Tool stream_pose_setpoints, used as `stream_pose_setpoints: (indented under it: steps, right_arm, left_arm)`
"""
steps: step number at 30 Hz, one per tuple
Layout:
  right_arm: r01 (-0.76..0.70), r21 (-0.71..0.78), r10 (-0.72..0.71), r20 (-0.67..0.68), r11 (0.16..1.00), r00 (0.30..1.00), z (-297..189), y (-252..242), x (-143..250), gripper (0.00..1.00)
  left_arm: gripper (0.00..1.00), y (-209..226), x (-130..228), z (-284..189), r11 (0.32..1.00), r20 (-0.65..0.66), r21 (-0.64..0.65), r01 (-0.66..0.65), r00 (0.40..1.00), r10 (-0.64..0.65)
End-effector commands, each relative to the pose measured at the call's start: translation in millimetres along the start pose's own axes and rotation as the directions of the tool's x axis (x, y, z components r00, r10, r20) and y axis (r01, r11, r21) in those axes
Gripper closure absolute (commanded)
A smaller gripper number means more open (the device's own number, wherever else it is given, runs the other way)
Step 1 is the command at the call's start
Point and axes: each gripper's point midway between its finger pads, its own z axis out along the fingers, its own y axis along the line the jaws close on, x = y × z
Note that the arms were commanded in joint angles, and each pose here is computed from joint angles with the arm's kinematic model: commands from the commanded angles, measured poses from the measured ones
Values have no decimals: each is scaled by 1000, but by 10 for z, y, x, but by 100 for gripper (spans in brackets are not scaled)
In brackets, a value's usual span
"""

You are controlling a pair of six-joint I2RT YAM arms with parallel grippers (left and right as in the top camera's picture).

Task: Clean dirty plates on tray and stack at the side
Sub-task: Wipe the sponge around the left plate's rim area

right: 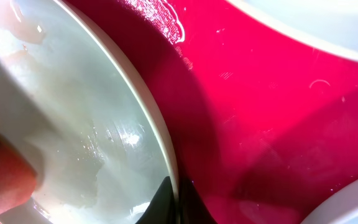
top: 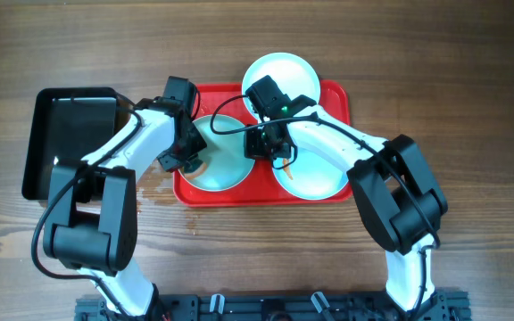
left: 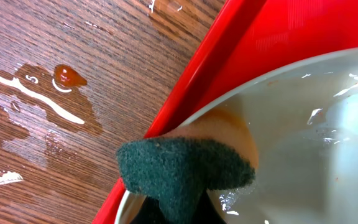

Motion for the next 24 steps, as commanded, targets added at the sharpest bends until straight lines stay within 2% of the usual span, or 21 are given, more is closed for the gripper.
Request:
stream_pose_setpoints:
  steps: [1, 10, 19, 24]
  right_arm:
    - [-3, 68, 4, -26, 998, 1000, 158, -208, 53, 96]
    - [-6, 67, 8, -23, 998, 1000, 158, -203, 46, 96]
    - [-7, 68, 8, -25, 998, 1000, 158, -206, 51, 96]
    - [-10, 68, 11, -25, 998, 1000, 158, -206, 51, 96]
  left_arm:
    - [96, 192, 510, 396, 996, -186, -82, -22, 983, 6]
    - [96, -28, 860, 369, 971, -204, -78, -226, 957, 206]
    - [96, -49, 1082, 335, 960, -249, -89, -266, 939, 238]
    - [96, -52, 978, 355, 959, -205, -103, -264, 949, 240]
